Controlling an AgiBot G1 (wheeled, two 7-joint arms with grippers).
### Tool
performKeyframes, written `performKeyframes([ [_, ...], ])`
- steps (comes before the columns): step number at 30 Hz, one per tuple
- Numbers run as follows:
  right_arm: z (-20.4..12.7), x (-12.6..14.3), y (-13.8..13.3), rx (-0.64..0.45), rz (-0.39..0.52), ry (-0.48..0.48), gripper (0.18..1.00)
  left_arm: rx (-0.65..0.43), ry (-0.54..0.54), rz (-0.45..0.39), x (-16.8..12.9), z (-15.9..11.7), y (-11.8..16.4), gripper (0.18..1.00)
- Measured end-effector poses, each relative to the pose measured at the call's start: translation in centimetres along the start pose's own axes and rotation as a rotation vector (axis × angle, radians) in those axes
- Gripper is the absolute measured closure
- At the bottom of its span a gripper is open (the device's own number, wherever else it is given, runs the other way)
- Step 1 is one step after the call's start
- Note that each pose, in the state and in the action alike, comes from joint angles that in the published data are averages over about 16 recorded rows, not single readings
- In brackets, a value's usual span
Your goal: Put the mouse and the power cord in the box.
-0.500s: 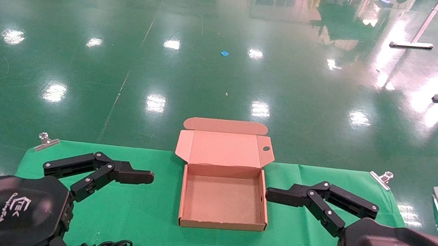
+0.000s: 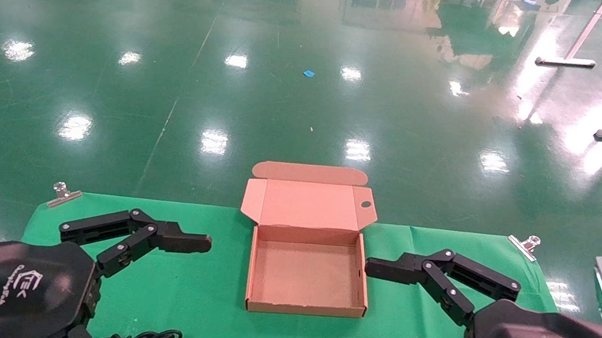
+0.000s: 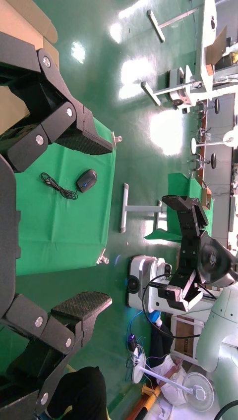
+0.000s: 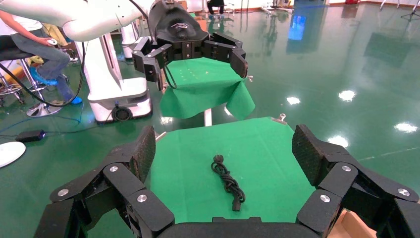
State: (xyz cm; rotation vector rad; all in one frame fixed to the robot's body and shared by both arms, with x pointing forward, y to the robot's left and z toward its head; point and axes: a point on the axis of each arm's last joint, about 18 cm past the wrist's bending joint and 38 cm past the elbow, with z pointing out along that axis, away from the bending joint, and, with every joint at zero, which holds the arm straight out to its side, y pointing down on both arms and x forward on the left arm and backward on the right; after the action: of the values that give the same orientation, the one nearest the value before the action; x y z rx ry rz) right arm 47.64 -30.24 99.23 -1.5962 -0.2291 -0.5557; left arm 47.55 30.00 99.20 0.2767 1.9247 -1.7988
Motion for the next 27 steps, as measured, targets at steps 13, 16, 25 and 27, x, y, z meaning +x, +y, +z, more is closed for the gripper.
performKeyframes([
  [13, -0.6, 0.0, 0.3, -0.033, -0.015, 0.009, 0.178, -0.068, 0.011, 0.028, -0.1, -0.3, 0.3, 0.184],
  [16, -1.1, 0.1, 0.6, -0.058, -0.025, 0.013, 0.178, -0.104, 0.016, 0.038, -0.2, -0.3, 0.5, 0.184],
  [25, -3.2, 0.6, 2.5, -0.192, -0.068, 0.034, 0.178, -0.236, 0.031, 0.055, -1.1, -0.4, 2.0, 0.184],
  [27, -3.8, 0.9, 3.1, -0.231, -0.079, 0.040, 0.178, -0.266, 0.031, 0.054, -1.4, -0.4, 2.5, 0.184],
])
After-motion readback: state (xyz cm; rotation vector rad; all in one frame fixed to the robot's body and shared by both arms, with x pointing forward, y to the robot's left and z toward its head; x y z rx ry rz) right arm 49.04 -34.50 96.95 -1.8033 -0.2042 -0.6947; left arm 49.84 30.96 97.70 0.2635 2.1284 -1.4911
